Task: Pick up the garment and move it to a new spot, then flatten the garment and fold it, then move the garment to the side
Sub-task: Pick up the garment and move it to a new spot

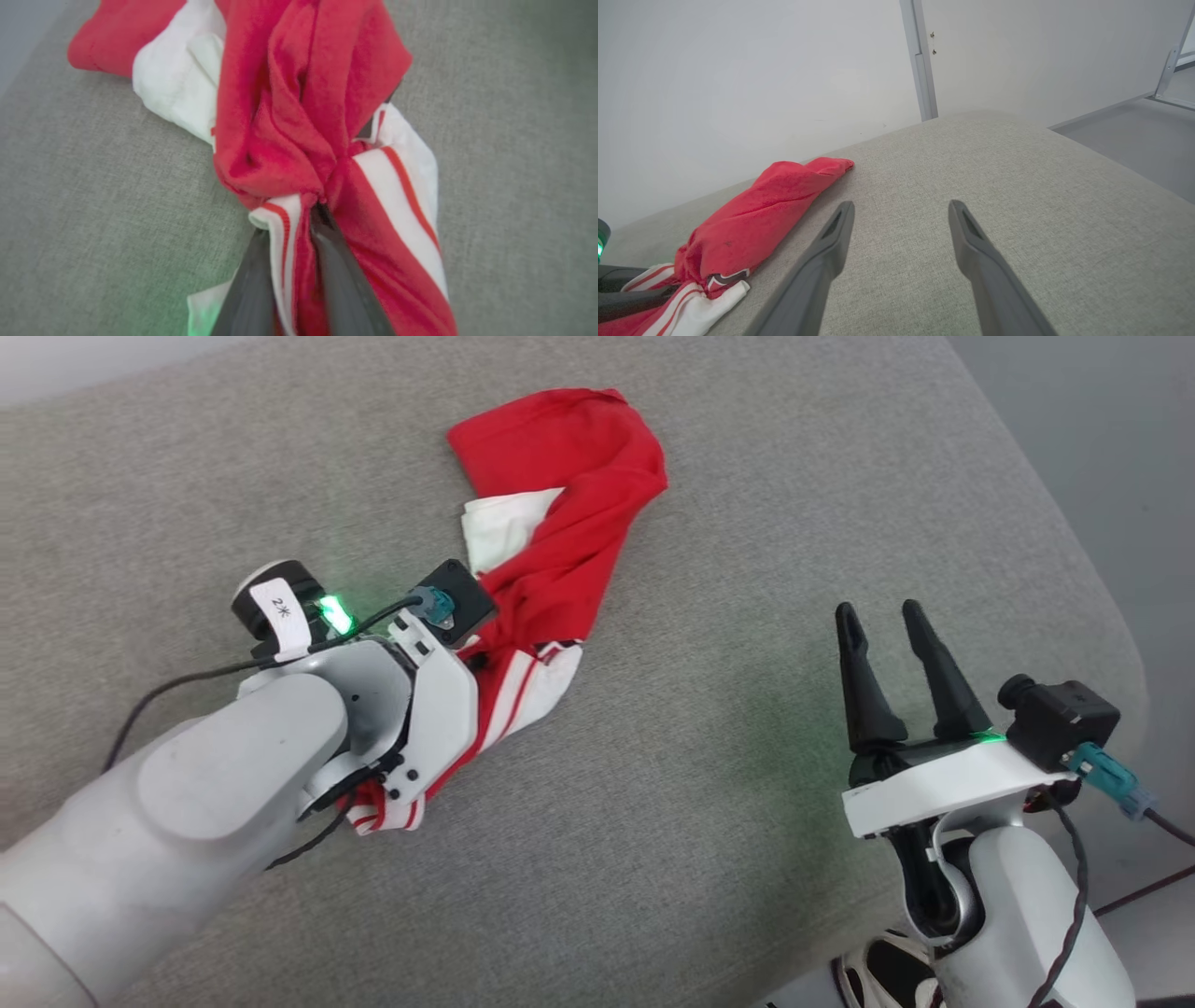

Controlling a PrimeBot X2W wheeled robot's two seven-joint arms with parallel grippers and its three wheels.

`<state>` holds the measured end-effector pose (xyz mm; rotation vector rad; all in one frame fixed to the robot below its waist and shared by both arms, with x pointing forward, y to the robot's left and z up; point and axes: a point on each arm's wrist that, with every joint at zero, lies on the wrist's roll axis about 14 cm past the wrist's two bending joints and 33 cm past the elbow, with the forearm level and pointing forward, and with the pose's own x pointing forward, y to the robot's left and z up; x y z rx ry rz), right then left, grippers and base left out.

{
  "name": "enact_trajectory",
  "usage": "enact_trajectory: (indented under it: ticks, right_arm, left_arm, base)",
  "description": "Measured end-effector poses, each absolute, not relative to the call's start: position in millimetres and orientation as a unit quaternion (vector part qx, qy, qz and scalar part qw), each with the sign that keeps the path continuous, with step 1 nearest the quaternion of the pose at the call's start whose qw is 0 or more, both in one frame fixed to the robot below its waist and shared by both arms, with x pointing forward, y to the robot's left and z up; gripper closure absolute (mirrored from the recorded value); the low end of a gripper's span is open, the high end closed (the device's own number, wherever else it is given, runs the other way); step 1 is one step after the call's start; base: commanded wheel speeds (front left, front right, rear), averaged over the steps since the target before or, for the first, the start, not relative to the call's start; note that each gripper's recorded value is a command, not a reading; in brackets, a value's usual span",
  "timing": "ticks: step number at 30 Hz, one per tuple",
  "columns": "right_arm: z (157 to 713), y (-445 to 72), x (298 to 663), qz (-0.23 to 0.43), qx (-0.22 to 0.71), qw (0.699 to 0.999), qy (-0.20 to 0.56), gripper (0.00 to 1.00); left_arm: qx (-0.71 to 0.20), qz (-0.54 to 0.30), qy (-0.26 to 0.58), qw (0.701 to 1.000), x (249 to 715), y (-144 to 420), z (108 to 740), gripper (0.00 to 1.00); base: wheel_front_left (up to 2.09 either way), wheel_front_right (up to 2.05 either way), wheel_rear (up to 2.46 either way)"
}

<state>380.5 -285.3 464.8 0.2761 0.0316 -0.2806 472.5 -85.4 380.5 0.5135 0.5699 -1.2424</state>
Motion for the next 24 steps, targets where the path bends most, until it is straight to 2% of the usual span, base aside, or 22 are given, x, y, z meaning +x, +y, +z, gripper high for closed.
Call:
enact_trajectory:
  ticks: [1,2,3,8,14,20,24]
  right_arm:
    - [465,-285,382,-0.138,0.135,0.981,0.015,0.0]
    - [466,-284,383,-0.135,0.134,0.982,0.014,0.0]
    - [467,-282,384,-0.132,0.132,0.982,0.013,0.0]
    - [468,-271,387,-0.113,0.124,0.986,0.013,0.0]
    - [476,-251,395,-0.073,0.114,0.991,0.004,0.0]
    - [487,-231,406,-0.02,0.086,0.996,-0.005,0.0]
    - [496,-223,413,0.006,0.071,0.997,-0.014,0.0]
  left_arm:
    - [0.227,-0.567,0.258,0.748,473,-86,383,0.27]
    - [0.223,-0.568,0.252,0.752,473,-87,386,0.05]
    - [0.218,-0.57,0.242,0.755,473,-89,392,0.0]
    - [0.161,-0.569,0.188,0.784,477,-96,436,0.0]
    - [0.089,-0.531,0.143,0.831,485,-69,477,0.0]
    - [-0.02,-0.415,0.143,0.898,485,1,467,0.0]
    - [-0.051,-0.334,0.174,0.925,465,48,439,0.0]
  base:
    - [0.0,0.0,0.0]
    - [0.0,0.0,0.0]
    - [0.0,0.0,0.0]
    - [0.0,0.0,0.0]
    - [0.0,0.0,0.0]
    - [0.0,0.0,0.0]
    - [0.0,0.0,0.0]
